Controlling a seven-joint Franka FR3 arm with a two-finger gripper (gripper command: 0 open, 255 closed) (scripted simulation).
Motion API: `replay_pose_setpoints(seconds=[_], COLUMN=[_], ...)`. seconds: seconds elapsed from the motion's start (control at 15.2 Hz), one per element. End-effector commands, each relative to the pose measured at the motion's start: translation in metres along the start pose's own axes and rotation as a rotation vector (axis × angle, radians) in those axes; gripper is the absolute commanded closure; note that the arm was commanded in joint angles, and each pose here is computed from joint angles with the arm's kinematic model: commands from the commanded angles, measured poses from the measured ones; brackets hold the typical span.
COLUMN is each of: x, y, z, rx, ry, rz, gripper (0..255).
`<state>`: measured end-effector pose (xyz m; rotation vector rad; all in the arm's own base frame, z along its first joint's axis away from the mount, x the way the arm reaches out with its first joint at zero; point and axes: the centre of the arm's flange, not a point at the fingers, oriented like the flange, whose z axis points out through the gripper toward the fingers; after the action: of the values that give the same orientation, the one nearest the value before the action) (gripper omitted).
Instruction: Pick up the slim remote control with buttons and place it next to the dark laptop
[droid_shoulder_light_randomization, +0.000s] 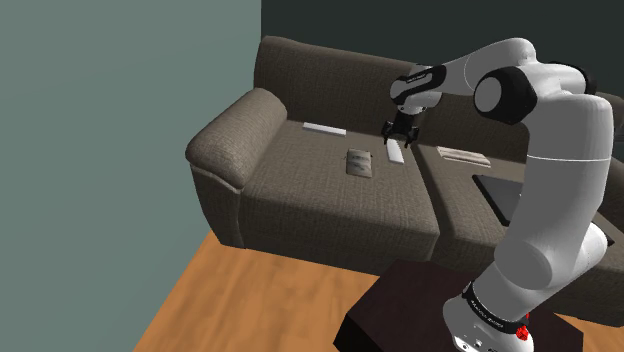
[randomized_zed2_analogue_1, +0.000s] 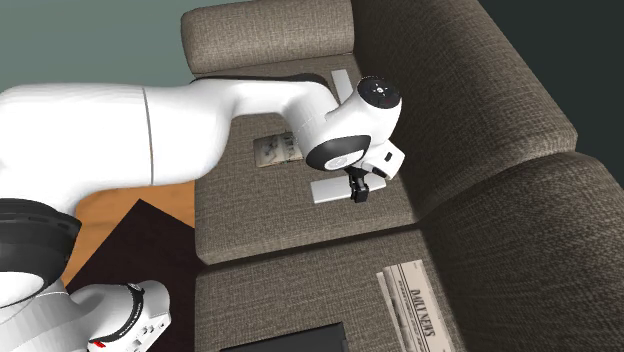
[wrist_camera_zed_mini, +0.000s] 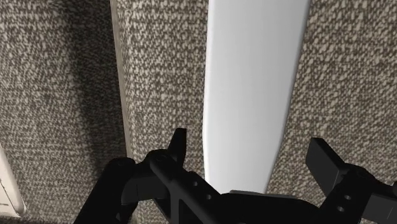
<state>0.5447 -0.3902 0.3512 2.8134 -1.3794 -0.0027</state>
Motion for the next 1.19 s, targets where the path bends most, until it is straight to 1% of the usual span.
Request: replay_pose_setpoints(seconds=[0.0,0.13,0.66,0.73,1.12], x=[0.002,0.002,0.002,0.002,0.002], y=[0.0,0.0,0.0,0.0,0.0], z=[0.01,0.024,0.024,0.024,0.024], rx=[0.0,0.0,0.0,0.0,0.0], ry=[0.0,0.0,0.0,0.0,0.0], rz=[0.001,0.001,0.001,0.001,0.001], gripper=[0,0,0,255,255])
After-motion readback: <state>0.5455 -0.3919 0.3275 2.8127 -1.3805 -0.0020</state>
